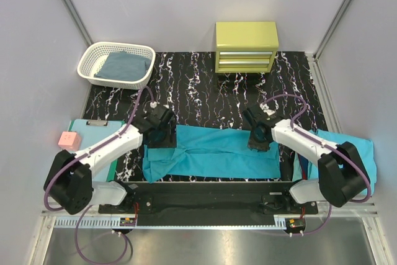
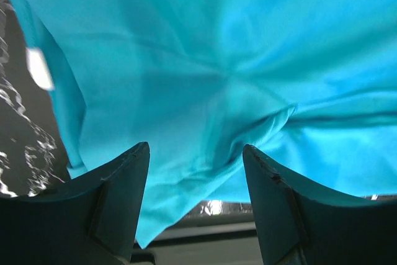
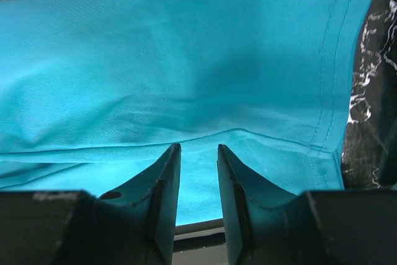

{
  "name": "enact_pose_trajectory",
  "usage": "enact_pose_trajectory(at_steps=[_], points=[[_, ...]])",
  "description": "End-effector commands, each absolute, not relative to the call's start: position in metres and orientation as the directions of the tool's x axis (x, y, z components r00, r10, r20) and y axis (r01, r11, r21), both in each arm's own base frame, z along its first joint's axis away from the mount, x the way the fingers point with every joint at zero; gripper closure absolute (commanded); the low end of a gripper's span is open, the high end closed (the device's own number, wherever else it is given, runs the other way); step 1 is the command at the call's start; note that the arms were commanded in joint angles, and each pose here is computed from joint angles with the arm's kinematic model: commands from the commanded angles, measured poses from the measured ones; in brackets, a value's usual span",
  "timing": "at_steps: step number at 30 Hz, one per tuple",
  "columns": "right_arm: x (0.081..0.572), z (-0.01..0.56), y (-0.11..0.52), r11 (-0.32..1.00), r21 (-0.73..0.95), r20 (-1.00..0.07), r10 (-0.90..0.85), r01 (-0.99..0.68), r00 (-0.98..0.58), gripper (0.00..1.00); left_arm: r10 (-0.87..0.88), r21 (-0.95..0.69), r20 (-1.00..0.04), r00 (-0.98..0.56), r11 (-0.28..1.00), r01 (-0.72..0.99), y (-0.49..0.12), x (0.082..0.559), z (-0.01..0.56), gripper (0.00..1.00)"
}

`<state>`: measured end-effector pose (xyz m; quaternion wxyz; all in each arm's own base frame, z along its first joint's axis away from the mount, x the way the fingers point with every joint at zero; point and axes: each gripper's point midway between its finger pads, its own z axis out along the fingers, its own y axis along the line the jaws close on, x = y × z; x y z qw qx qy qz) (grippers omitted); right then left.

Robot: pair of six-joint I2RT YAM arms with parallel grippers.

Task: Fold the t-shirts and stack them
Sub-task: Fold the tshirt

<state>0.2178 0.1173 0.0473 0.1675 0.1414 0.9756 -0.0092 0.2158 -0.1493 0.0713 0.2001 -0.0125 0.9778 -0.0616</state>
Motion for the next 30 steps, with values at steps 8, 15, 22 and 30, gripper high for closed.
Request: enact_pose_trajectory(at_steps=[8, 15, 22, 30], points=[[0.23, 0.06, 0.136, 0.942, 0.093, -0.369, 0.332, 0.321, -0.868, 0.65, -0.013, -0.097, -0.248, -0.969, 0.995, 0.011, -0.162, 0.204, 0.032, 0.37], [0.236, 0.077, 0.134, 0.941, 0.094, -0.408, 0.335, 0.326, -0.849, 0.65, 0.007, -0.027, -0.148, -0.989, 1.0, 0.012, -0.174, 0.225, 0.004, 0.42], [0.234, 0.081, 0.129, 0.944, 0.081, -0.418, 0.325, 0.321, -0.848, 0.65, -0.012, -0.04, -0.163, -0.987, 0.999, -0.006, -0.185, 0.271, 0.004, 0.42], [0.231, 0.073, 0.11, 0.946, -0.032, -0.432, 0.279, 0.324, -0.858, 0.66, -0.013, -0.016, -0.19, -0.982, 1.0, -0.01, -0.186, 0.328, 0.006, 0.42]])
